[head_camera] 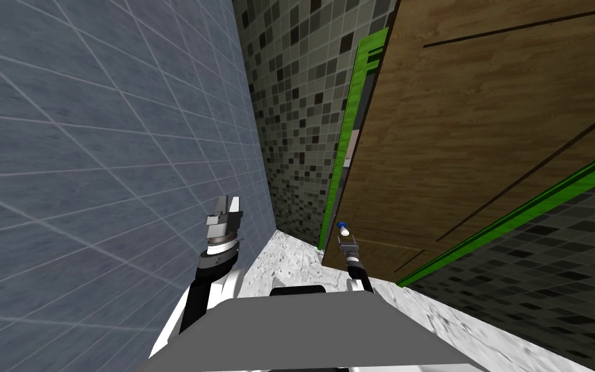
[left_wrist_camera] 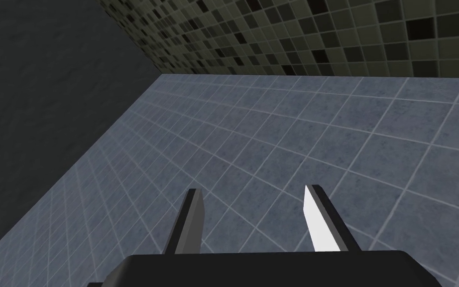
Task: Pull the door open
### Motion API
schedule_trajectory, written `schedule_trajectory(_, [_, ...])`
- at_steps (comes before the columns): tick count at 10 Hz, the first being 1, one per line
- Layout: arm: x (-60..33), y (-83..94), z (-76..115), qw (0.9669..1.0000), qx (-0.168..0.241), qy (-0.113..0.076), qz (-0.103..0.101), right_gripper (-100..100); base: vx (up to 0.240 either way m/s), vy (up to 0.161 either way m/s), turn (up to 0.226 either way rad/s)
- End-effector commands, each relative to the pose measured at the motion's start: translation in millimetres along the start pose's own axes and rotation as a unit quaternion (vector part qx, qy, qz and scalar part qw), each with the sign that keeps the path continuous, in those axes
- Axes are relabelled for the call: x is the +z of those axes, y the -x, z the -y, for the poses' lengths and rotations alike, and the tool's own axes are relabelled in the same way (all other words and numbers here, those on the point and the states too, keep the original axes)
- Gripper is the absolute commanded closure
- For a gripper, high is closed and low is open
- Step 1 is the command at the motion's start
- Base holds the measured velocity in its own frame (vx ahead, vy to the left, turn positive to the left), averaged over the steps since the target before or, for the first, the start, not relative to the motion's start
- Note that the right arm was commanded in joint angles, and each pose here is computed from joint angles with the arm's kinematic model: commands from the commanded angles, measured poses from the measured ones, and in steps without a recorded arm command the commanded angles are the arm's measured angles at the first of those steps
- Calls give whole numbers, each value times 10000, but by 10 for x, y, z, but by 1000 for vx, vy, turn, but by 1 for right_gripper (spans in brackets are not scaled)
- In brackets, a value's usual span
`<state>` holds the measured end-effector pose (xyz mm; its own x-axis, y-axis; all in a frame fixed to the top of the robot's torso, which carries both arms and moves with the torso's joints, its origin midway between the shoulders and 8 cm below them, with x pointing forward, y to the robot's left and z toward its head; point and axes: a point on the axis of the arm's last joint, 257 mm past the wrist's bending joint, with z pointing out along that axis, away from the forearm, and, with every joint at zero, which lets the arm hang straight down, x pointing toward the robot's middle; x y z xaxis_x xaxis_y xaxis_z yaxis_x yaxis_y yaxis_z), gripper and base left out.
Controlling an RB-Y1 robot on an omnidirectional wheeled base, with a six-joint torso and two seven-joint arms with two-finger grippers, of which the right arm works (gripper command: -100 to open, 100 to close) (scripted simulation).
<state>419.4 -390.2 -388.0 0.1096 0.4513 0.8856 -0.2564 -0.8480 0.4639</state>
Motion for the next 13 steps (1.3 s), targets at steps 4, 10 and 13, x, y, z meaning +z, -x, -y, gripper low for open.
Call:
schedule_trajectory(4, [10, -19, 50, 9971, 759, 34, 45, -100, -59, -20, 41])
schedule_trajectory(10, [20, -36, 122, 9843, 1759, 79, 104, -100, -69, -15, 38])
schedule_trajectory(13, [24, -44, 158, 9749, 2221, 101, 133, -100, -57, -16, 33])
